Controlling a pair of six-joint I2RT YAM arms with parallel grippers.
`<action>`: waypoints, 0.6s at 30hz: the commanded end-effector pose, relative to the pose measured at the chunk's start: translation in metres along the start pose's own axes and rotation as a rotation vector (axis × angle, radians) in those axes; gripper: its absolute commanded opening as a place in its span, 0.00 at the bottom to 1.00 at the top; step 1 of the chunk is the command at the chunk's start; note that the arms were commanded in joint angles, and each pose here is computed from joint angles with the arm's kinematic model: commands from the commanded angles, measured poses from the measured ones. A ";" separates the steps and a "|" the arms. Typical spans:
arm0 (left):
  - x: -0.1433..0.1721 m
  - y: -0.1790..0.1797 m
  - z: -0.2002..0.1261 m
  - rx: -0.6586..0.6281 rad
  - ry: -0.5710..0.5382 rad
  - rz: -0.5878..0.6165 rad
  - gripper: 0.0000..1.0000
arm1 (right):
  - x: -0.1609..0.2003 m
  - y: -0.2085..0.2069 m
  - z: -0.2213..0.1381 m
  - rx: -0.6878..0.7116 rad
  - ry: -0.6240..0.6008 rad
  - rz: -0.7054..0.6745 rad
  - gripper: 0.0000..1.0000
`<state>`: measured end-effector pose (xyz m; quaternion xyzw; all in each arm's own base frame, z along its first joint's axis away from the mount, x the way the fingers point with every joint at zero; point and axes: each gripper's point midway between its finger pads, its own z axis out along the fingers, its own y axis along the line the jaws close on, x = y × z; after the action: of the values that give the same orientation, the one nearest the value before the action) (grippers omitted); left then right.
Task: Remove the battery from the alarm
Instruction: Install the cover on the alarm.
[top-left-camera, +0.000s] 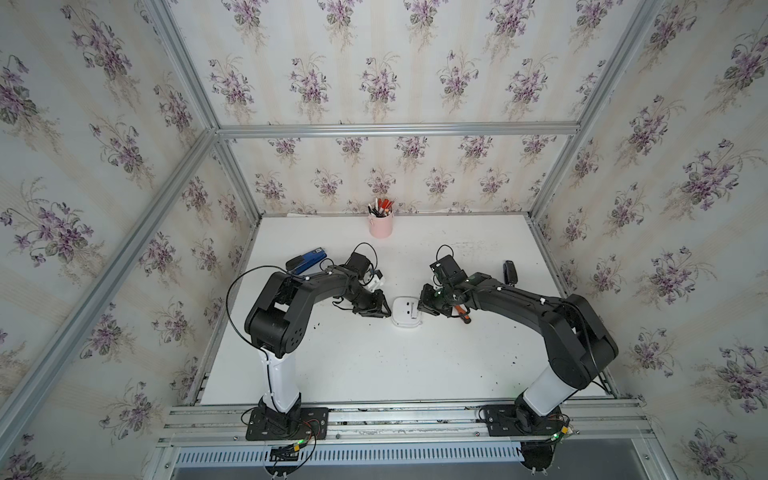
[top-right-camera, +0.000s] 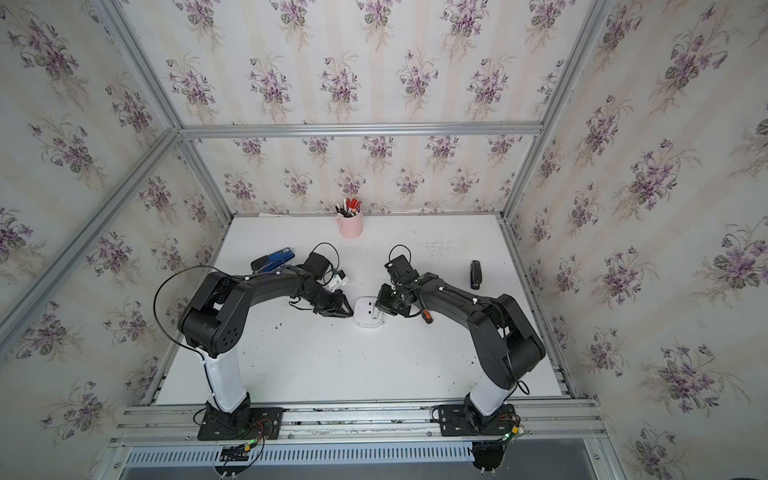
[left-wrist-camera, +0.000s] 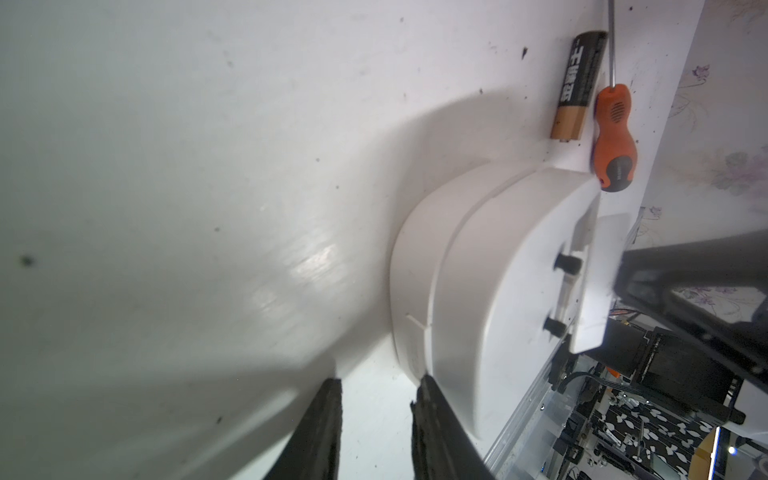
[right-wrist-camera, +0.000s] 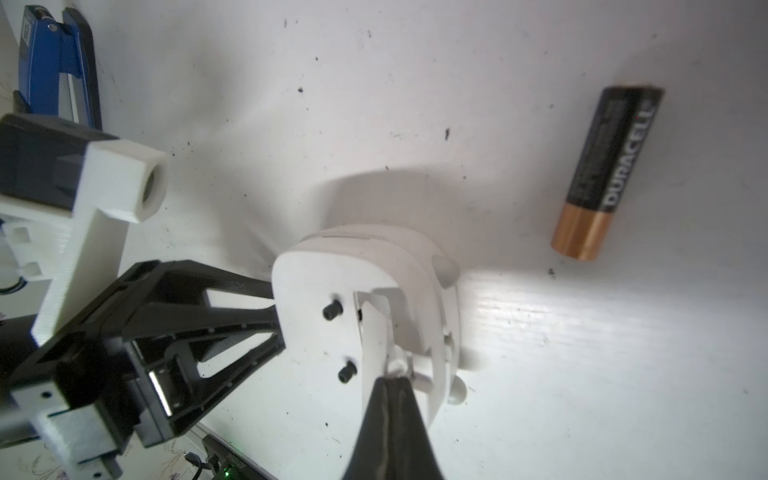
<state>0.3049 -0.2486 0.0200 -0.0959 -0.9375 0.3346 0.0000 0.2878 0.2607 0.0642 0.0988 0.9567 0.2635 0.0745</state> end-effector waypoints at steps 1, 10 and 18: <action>0.009 0.018 0.004 -0.085 0.025 -0.017 0.36 | -0.004 0.000 -0.004 0.009 -0.026 -0.021 0.00; 0.010 0.019 0.005 -0.087 0.029 -0.020 0.36 | -0.010 0.007 0.000 0.028 -0.009 -0.141 0.00; 0.010 0.019 0.005 -0.087 0.030 -0.019 0.36 | -0.002 -0.002 0.004 0.056 0.031 -0.182 0.00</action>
<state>0.3046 -0.2493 0.0200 -0.0965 -0.9369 0.3361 0.0006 0.2962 0.2641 0.0632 0.0272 0.9663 0.2401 0.0882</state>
